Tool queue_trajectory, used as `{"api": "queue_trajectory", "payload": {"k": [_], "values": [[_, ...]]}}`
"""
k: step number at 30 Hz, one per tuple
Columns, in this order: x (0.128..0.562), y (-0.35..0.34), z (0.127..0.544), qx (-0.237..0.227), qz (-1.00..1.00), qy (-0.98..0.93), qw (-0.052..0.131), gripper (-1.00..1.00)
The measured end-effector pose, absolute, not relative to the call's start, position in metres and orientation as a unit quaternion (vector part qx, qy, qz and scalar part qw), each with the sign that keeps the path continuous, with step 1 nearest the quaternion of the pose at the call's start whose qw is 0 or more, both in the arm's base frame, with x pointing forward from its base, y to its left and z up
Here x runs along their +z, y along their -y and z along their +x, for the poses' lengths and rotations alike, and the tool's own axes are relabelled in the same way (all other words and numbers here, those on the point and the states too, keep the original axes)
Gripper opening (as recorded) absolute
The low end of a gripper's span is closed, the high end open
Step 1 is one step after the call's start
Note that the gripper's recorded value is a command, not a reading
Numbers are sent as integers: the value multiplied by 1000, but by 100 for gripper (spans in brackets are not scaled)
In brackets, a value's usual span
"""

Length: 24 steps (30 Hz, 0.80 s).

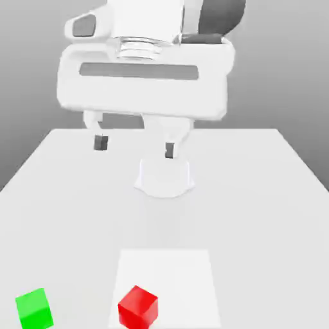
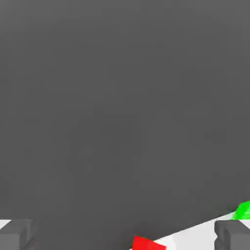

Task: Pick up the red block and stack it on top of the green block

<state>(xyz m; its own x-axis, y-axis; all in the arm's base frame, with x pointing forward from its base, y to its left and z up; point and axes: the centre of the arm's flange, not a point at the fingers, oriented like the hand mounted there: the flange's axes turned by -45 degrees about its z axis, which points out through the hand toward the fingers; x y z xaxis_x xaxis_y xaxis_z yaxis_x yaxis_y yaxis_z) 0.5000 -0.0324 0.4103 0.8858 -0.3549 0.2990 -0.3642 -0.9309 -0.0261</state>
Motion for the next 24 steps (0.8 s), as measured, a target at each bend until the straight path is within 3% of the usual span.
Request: {"api": "queue_trajectory", "payload": {"k": [10,15,16,24], "values": [[225,46,489,13,959,282,2,0],[155,46,486,0,957,290,0,0],[148,46,485,0,957,290,0,-100],[158,46,486,1,957,290,0,-100]]}}
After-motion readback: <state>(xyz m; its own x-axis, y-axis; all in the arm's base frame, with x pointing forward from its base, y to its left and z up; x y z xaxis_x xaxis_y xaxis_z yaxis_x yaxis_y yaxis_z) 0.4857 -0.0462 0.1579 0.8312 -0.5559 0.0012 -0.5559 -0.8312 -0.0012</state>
